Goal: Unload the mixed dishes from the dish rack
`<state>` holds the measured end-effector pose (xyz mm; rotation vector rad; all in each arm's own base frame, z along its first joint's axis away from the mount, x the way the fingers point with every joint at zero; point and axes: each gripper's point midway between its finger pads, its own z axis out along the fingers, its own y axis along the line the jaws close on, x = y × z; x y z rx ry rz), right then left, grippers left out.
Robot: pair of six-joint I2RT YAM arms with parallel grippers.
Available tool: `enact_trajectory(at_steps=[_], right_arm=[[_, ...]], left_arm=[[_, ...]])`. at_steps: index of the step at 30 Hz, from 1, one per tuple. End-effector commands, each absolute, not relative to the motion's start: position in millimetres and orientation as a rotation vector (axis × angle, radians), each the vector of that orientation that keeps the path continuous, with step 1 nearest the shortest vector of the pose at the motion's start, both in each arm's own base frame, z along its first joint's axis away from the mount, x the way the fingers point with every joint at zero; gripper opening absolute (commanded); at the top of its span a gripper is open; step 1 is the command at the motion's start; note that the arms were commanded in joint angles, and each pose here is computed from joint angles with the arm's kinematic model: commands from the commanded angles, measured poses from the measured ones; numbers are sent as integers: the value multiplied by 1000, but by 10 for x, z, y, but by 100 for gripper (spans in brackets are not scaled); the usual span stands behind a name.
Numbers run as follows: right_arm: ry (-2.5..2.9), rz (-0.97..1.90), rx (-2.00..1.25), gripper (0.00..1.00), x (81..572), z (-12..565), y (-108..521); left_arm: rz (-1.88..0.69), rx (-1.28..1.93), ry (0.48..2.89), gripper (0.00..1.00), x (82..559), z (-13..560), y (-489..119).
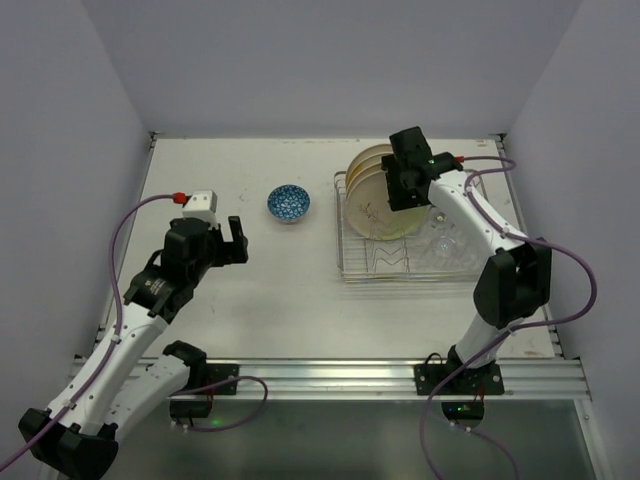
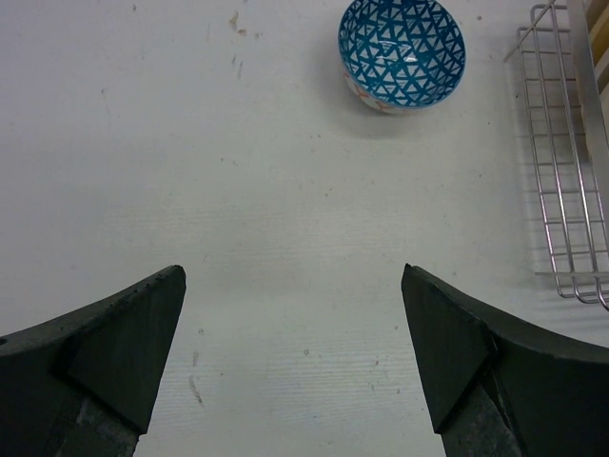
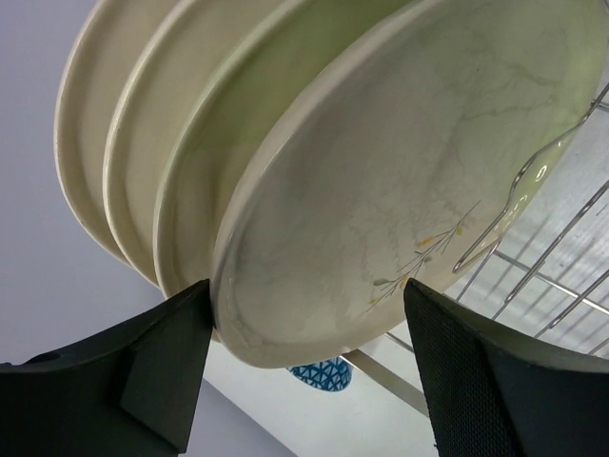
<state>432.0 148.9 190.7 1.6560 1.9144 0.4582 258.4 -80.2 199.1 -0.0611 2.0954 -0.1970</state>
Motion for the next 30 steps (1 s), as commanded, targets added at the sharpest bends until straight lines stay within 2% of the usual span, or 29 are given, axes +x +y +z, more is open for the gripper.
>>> enact_trajectory(at_steps=[1, 16, 18, 23, 25, 30], right_arm=[[1878, 401, 1731, 80, 4339, 1881, 1390], [1917, 334, 1850, 75, 4068, 1981, 1363], [1906, 334, 1856, 71, 4021, 2013, 1330], [1890, 314, 1859, 68, 3960, 2006, 1272], [1891, 308, 1862, 58, 3962, 1988, 1265], [1916, 303, 1880, 56, 3952, 1909, 1301]], left_arm=[[-183, -60, 2060, 100, 2627, 2057, -796], [-149, -82, 2069, 100, 2628, 2034, -741], [-147, -86, 2068, 100, 2628, 2038, -736], [-147, -94, 2058, 100, 2619, 2063, -722], [-148, -96, 2052, 100, 2615, 2079, -717], [-145, -93, 2059, 100, 2613, 2061, -721]])
